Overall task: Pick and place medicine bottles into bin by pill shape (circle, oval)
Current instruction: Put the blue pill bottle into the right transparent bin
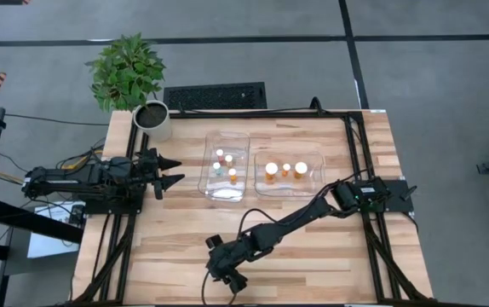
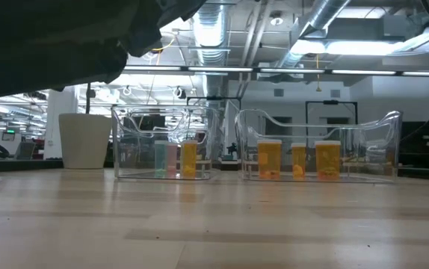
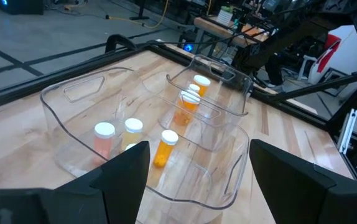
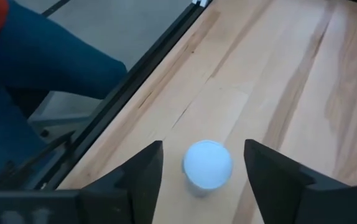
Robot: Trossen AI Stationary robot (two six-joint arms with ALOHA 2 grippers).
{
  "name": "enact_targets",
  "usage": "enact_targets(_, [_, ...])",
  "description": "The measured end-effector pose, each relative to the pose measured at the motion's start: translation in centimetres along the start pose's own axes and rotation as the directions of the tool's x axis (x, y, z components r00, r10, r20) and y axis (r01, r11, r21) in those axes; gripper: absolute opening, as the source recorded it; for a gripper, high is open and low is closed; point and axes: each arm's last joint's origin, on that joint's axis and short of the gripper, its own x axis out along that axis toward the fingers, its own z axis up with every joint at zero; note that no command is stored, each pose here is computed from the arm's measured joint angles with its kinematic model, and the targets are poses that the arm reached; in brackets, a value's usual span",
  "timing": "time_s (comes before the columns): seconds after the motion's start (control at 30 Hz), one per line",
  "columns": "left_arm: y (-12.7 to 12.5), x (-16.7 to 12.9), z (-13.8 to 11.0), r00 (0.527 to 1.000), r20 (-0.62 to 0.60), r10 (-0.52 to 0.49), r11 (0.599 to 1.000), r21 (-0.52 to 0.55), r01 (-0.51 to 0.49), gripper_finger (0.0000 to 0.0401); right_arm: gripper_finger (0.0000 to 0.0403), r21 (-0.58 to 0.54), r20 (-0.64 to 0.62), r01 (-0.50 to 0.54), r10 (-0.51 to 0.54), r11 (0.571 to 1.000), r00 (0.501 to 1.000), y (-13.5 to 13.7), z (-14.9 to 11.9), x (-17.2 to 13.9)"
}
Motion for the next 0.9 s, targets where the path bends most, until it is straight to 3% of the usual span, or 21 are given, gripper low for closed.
enact_targets(0.3, [0.0, 0.0, 0.0, 1.0, 0.0, 0.0, 1.0, -0.001, 0.0, 0.027, 0.0207, 0.012, 0.001, -0.012, 0.012, 1.0, 1.0, 0.0, -0.01, 0.01])
enact_targets(0.9, [0.0, 0.0, 0.0, 1.0, 0.0, 0.0, 1.0, -0.001, 0.0, 0.027, 0.0201, -0.006, 0.004, -0.009, 0.009, 1.0, 1.0, -0.51, -0.04, -0.02])
